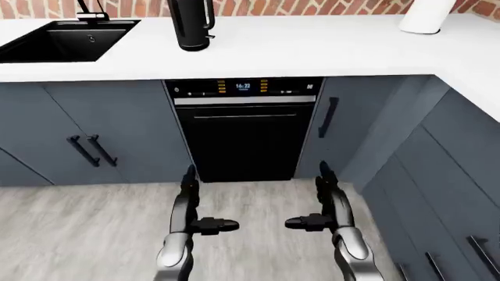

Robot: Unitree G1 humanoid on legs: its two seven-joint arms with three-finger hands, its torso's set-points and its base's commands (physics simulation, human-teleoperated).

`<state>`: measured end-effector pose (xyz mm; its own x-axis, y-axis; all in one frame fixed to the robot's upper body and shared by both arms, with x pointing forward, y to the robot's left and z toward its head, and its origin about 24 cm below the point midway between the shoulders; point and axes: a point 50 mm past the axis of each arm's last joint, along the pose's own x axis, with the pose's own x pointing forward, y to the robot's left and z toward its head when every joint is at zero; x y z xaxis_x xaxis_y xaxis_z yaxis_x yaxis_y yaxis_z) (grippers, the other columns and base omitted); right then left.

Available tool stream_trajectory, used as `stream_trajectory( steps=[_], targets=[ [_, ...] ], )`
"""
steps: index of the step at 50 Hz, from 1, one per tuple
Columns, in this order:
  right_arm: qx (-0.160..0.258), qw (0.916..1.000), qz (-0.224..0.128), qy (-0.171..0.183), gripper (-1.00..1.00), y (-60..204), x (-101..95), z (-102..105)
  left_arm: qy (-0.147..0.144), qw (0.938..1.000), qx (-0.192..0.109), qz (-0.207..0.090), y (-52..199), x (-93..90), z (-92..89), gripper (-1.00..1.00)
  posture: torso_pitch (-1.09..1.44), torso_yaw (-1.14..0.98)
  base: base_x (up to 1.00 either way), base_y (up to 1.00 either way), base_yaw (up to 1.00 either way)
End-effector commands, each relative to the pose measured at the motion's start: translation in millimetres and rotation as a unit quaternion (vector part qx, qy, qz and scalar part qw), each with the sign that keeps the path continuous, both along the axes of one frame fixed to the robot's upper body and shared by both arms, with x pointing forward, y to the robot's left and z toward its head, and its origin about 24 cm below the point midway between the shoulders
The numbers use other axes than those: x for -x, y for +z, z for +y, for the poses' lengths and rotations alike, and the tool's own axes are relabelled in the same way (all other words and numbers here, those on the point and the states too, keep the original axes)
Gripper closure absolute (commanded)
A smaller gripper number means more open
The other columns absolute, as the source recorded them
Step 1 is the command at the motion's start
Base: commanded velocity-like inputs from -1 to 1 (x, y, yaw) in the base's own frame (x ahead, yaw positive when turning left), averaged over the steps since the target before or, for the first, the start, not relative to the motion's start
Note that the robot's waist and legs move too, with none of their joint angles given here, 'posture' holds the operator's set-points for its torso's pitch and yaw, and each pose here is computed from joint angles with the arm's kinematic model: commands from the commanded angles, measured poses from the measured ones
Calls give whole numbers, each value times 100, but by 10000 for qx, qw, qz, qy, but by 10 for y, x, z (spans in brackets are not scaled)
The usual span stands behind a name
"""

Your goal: Press down the lever to turn on the electric kettle.

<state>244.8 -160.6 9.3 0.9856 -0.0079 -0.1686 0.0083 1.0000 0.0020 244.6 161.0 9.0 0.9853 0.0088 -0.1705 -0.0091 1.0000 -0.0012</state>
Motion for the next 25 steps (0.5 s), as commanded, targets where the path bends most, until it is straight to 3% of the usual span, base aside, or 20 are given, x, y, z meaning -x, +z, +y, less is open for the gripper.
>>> stream_trajectory(
  steps=[1,10,12,20,25],
  targets=[
    [96,9939,-1093,-55,-100,421,-55,-9,-63,9959,-58,-899,326,-86,-15,-100,0,0,0,0,0],
    [389,9900,-1348,-177,-100,548,-25,-51,-25,9943,-104,-1065,393,-55,-12,-100,0,0,0,0,0],
    [299,9900,-1376,-107,-100,562,-30,-43,-25,9938,-93,-1105,426,-44,-14,-100,0,0,0,0,0],
    [464,9865,-1555,-208,-100,673,-16,-71,76,9881,-56,-1537,674,-37,29,-100,0,0,0,0,0],
    [791,9780,-1915,-259,-100,871,24,-80,100,9841,-5,-1775,835,-4,43,-100,0,0,0,0,0]
  ],
)
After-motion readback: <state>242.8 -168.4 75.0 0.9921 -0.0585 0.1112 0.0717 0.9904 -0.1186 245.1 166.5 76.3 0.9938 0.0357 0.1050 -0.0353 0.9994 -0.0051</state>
